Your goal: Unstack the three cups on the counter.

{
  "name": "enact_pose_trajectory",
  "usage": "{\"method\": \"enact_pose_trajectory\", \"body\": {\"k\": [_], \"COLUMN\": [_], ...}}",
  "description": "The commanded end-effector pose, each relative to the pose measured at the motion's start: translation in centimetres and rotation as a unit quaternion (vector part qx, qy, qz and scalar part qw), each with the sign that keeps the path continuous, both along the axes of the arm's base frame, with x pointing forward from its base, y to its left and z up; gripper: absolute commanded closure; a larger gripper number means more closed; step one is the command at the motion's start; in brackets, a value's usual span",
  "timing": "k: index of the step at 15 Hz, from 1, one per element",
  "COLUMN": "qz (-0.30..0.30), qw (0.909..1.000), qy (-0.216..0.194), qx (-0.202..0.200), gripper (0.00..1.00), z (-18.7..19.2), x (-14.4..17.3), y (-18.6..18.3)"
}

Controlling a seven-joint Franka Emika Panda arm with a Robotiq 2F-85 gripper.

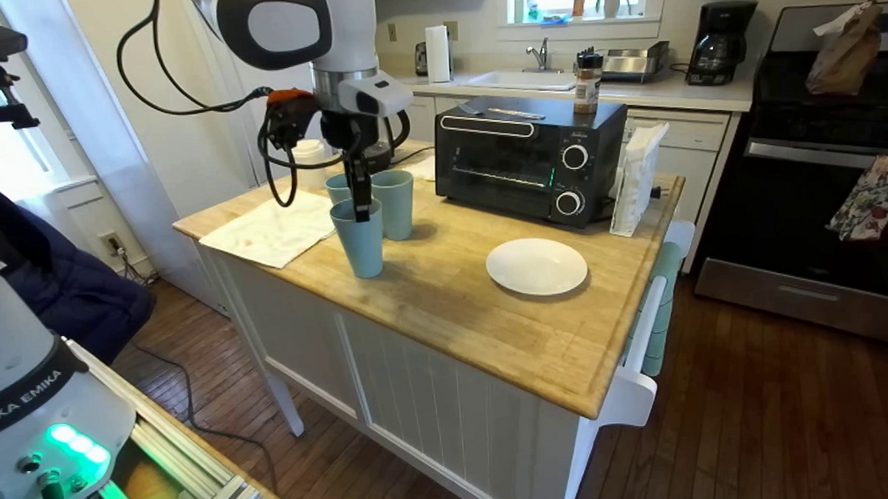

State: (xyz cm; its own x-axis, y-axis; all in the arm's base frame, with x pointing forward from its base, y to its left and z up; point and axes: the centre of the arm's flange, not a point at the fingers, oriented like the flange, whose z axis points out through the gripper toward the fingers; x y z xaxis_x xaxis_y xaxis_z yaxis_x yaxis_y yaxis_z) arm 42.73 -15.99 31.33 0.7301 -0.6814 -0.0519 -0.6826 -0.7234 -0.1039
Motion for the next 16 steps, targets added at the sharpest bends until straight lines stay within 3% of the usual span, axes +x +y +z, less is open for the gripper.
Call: {"method": "enact_pose_trajectory", "body": {"k": [1, 5, 6, 12, 16], "qz": [0.001, 0.006, 0.01, 0.003, 0.007], "qw": [0.9994, 0.9975, 0.9967, 0.991, 0.9889], "qy": [-0.035, -0.069, -0.079, -0.122, -0.127], "qx": [0.004, -0.007, -0.011, -0.055, -0.077], "gripper": [0.3, 0.02, 0.0, 0.0, 0.0], "z": [2.4, 6.8, 8.0, 14.7, 16.4], "x": [0.3, 0.2, 0.0, -1.4, -1.5], "y": [-0.3, 0.4, 0.7, 2.9, 4.5]}}
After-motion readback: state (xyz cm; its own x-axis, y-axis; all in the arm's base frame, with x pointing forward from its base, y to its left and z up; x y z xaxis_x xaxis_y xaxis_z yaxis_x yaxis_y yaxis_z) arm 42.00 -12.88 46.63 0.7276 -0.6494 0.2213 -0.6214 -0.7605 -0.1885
